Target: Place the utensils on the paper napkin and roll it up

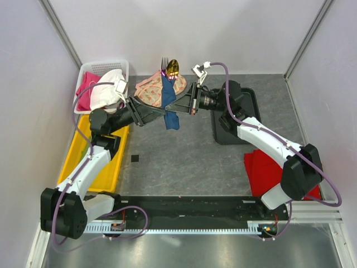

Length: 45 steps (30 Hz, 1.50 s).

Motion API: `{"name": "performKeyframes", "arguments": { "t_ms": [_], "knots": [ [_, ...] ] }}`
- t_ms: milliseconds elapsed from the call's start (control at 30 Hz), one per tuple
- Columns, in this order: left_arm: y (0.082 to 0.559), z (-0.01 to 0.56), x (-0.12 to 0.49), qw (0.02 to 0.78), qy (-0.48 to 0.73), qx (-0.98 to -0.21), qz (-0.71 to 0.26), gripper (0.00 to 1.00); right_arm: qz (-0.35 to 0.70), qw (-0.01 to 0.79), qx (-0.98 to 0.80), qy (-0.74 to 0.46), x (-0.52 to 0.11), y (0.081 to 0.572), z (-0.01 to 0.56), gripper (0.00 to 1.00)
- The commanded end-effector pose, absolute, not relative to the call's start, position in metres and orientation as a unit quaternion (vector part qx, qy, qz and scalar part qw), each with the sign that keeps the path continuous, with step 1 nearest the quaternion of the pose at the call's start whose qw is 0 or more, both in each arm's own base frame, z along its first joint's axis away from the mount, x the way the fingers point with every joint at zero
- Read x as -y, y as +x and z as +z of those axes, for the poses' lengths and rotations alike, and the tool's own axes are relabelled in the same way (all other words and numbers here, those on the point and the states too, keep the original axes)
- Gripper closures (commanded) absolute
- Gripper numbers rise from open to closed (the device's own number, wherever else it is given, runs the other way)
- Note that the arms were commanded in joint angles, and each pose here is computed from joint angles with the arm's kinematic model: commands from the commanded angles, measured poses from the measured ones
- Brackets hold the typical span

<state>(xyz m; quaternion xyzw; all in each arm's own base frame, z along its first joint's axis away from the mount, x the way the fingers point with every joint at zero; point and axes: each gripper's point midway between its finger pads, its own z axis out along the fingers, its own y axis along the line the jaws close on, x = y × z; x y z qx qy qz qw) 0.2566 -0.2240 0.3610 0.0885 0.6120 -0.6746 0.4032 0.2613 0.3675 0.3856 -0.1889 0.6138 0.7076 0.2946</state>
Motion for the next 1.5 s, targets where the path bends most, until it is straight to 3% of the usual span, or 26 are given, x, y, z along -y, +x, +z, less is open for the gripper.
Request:
{"name": "performKeyframes", "arguments": {
  "t_ms": [0,233,600,833,1067,1133,1200,1233,1267,1467],
  "knots": [
    [0.241,0.383,0.225,0.411,0.112,-0.586,-0.690,0.09,0.711,0.326,-0.584,-0.217,-0.363,0.251,0.405,1.00],
    [0.229,0.392,0.231,0.409,0.133,-0.579,-0.693,0.25,0.704,0.328,-0.592,-0.214,-0.366,0.256,0.400,1.00],
    [0.230,0.397,0.229,0.433,0.132,-0.589,-0.669,0.65,0.685,0.340,-0.608,-0.214,-0.368,0.263,0.389,1.00],
    [0.239,0.382,0.230,0.429,0.123,-0.615,-0.650,0.70,0.671,0.352,-0.615,-0.219,-0.370,0.266,0.387,1.00],
    [0.238,0.381,0.232,0.424,0.124,-0.616,-0.652,0.55,0.653,0.363,-0.623,-0.231,-0.375,0.266,0.382,1.00],
    [0.237,0.381,0.233,0.426,0.133,-0.615,-0.650,0.59,0.653,0.362,-0.624,-0.230,-0.375,0.267,0.382,1.00],
    [0.237,0.378,0.234,0.432,0.143,-0.617,-0.642,0.71,0.654,0.362,-0.623,-0.230,-0.375,0.267,0.382,1.00],
    [0.237,0.375,0.234,0.429,0.145,-0.621,-0.640,0.87,0.655,0.362,-0.622,-0.229,-0.375,0.266,0.383,1.00],
    [0.236,0.373,0.235,0.428,0.147,-0.623,-0.638,0.94,0.656,0.361,-0.621,-0.229,-0.375,0.266,0.383,1.00],
    [0.236,0.353,0.231,0.429,0.141,-0.650,-0.612,0.98,0.665,0.358,-0.613,-0.234,-0.376,0.263,0.385,1.00]
  ]
}}
